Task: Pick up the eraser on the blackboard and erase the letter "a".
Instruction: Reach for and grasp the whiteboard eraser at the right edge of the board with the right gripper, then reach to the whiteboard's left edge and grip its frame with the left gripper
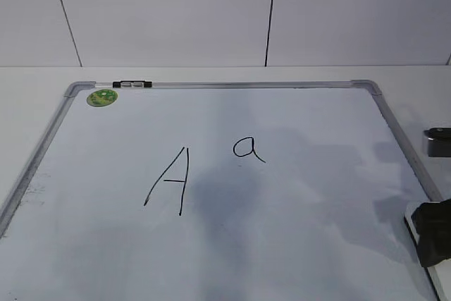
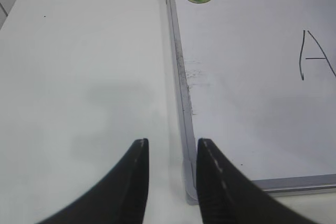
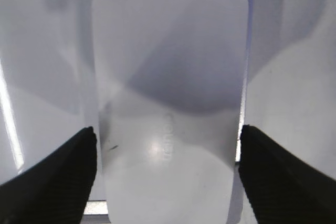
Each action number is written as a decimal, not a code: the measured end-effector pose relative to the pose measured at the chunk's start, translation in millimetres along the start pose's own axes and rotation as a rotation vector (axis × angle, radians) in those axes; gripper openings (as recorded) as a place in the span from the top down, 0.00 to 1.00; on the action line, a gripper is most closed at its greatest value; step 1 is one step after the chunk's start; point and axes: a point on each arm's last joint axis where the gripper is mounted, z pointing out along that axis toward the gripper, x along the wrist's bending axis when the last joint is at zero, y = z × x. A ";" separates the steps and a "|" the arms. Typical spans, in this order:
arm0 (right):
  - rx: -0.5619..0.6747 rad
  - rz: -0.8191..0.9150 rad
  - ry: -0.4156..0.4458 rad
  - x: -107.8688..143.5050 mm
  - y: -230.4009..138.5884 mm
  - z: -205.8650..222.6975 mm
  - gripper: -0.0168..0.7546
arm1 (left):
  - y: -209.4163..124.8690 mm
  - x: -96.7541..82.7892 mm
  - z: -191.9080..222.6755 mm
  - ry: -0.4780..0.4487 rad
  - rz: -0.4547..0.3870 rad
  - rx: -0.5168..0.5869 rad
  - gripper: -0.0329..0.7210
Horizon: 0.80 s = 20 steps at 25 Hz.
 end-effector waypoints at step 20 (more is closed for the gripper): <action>0.024 0.017 -0.004 0.6 2.6 8.2 0.17 | 0.0 0.0 0.0 0.000 0.000 0.000 0.64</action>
